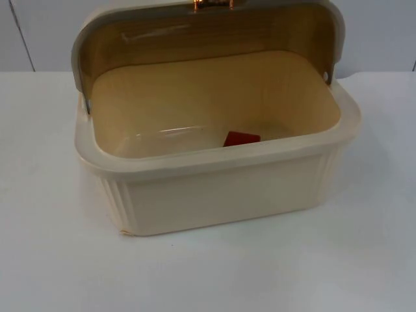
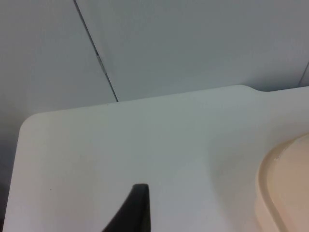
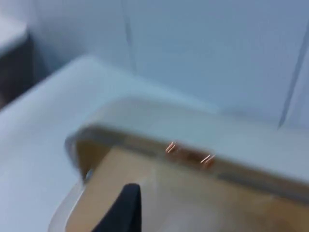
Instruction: Open the box lid with the left hand, place the block into the box with the right hand, then close the box lid with the left hand.
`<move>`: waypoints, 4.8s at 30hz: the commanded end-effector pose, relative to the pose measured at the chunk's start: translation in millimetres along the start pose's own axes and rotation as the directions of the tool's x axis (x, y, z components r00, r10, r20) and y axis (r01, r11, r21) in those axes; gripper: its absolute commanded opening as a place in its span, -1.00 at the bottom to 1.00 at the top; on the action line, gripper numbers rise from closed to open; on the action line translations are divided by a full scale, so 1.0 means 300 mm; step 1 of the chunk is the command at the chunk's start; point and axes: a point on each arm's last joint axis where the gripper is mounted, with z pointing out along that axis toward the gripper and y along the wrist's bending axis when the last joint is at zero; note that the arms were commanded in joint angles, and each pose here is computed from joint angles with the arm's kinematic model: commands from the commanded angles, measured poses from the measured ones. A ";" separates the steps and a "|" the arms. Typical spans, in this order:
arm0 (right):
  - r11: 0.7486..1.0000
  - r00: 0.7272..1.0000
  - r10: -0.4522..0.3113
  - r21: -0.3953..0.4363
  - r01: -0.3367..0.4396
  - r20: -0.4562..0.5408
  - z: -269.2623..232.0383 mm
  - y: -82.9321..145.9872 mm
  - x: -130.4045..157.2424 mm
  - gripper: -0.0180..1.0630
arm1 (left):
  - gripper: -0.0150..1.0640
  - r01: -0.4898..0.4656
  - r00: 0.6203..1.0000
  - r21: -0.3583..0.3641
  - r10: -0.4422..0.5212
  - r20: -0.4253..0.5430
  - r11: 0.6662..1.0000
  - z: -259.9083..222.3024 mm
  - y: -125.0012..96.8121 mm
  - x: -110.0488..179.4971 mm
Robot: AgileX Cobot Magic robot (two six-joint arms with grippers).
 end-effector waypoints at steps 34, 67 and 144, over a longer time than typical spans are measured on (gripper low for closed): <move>0.807 0.978 0.174 0.552 -0.209 0.117 -0.434 -0.521 -0.017 0.97 | 0.97 0.025 0.999 0.029 -0.026 0.045 0.999 -0.009 -0.008 -0.015; 0.824 0.981 0.180 0.535 -0.187 0.066 -0.401 -0.536 0.001 0.97 | 0.97 0.156 0.904 0.258 -0.243 0.353 0.954 0.162 -0.058 -0.124; 0.826 0.979 0.192 0.528 -0.197 0.065 -0.399 -0.534 0.003 0.97 | -0.98 -0.720 0.602 0.546 0.778 0.182 0.430 0.478 -0.596 -0.015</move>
